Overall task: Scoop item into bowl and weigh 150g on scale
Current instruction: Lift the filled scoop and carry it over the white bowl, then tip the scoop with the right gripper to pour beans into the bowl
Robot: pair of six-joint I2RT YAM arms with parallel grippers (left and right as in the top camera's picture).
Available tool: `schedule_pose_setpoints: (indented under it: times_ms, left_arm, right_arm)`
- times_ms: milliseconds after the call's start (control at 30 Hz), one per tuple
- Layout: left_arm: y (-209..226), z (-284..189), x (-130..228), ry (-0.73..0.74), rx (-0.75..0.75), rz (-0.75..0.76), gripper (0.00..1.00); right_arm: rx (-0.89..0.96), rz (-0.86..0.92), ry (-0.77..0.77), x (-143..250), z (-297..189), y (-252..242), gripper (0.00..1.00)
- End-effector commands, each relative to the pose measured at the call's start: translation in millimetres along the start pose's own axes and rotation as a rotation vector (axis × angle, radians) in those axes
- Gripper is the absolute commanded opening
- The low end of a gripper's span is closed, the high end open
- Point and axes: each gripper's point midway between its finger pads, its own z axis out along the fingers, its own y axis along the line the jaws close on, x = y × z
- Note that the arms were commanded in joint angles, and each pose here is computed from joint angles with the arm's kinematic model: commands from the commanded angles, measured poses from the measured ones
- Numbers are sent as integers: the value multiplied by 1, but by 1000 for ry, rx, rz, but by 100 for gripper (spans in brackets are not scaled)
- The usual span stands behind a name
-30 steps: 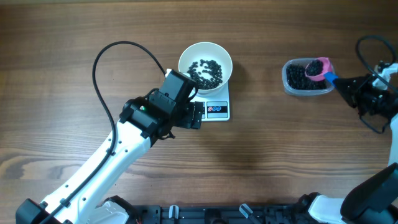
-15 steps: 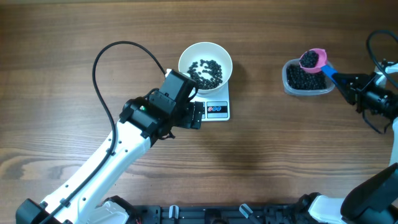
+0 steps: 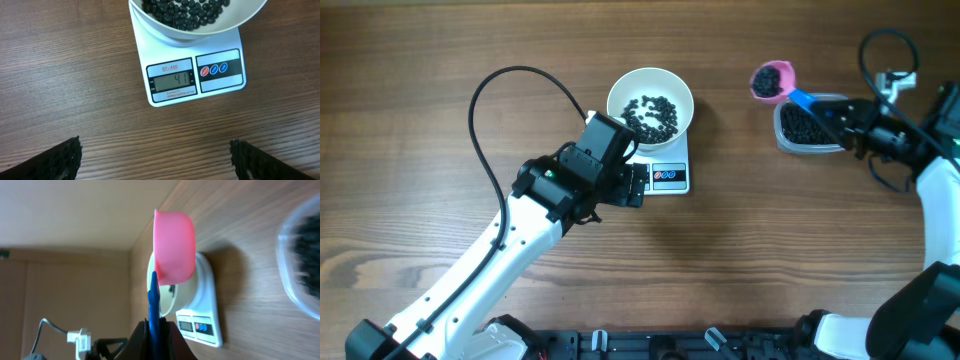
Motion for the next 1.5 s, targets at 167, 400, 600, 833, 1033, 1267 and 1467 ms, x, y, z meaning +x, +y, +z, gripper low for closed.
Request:
schedule_pose_setpoints:
  times_ms: [167, 400, 600, 833, 1033, 1267, 1467]
  left_arm:
    - [2, 4, 2, 12, -3, 10, 100]
    - [2, 4, 2, 12, -3, 10, 100]
    - [2, 4, 2, 12, -3, 10, 100]
    - [2, 4, 2, 12, -3, 10, 100]
    - [2, 4, 2, 12, -3, 10, 100]
    - [2, 4, 2, 12, -3, 10, 100]
    - [2, 4, 2, 12, -3, 10, 100]
  right_arm:
    - [-106, -169, 132, 30, 61, 57, 4]
    - [77, -516, 139, 55, 109, 47, 4]
    - [140, -739, 174, 78, 135, 50, 5]
    - [256, -943, 142, 82, 152, 57, 4]
    - [329, -1046, 66, 67, 149, 70, 4]
    - [317, -1109, 53, 67, 143, 81, 4]
    - [282, -1219, 53, 76, 142, 97, 4]
